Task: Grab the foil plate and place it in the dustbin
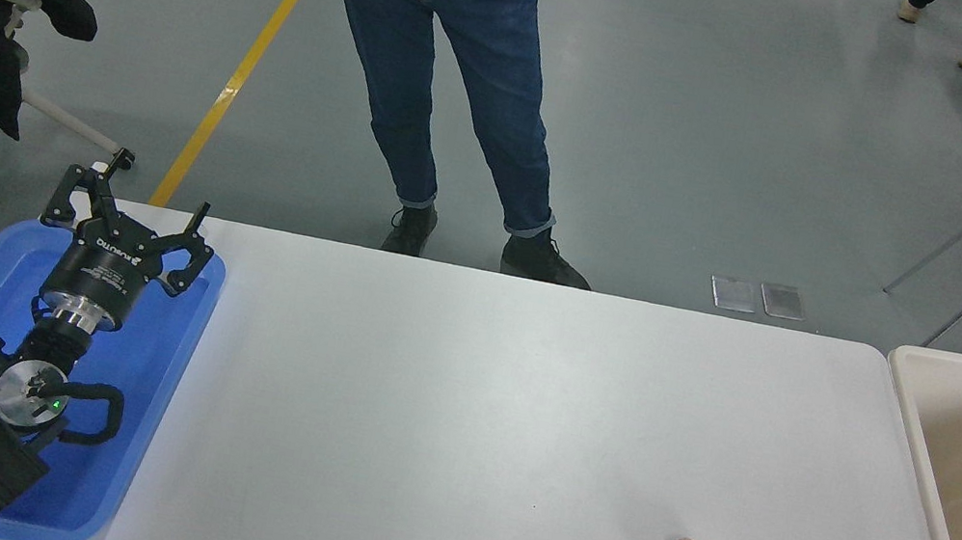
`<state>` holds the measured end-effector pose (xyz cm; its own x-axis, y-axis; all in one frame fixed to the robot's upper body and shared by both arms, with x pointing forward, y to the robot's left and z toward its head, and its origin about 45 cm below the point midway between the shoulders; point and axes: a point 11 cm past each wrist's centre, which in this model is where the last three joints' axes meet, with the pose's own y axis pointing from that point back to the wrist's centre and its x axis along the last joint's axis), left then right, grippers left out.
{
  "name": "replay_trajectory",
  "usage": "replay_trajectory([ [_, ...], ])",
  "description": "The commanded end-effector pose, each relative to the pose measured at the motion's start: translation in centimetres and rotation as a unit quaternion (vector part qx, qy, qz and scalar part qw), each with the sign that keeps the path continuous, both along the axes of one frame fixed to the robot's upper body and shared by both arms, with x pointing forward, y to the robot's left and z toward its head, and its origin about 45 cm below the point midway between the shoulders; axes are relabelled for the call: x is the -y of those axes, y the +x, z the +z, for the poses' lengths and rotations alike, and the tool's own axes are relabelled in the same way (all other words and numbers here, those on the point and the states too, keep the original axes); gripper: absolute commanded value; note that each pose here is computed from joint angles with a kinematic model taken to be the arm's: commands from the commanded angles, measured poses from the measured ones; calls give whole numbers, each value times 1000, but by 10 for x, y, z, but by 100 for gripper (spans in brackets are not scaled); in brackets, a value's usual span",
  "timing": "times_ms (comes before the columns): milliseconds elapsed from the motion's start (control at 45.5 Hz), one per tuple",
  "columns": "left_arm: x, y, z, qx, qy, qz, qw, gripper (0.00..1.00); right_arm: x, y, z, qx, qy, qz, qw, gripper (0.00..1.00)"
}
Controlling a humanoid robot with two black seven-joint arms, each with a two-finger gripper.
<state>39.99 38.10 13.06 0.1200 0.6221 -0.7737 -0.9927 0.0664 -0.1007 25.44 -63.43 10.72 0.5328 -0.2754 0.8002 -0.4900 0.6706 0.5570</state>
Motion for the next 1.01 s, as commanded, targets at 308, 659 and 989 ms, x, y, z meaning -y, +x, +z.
replay_trajectory([
  [308, 0, 0, 0, 0, 0, 0, 1000, 100, 1, 6, 7, 30, -26, 3, 999, 95],
  [659, 0, 0, 0, 0, 0, 0, 1000, 100, 4, -6, 25, 27, 50, -36, 998, 100],
  [989, 0, 0, 0, 0, 0, 0, 1000, 100, -43, -10, 43, 1, 185, -38, 982, 100],
])
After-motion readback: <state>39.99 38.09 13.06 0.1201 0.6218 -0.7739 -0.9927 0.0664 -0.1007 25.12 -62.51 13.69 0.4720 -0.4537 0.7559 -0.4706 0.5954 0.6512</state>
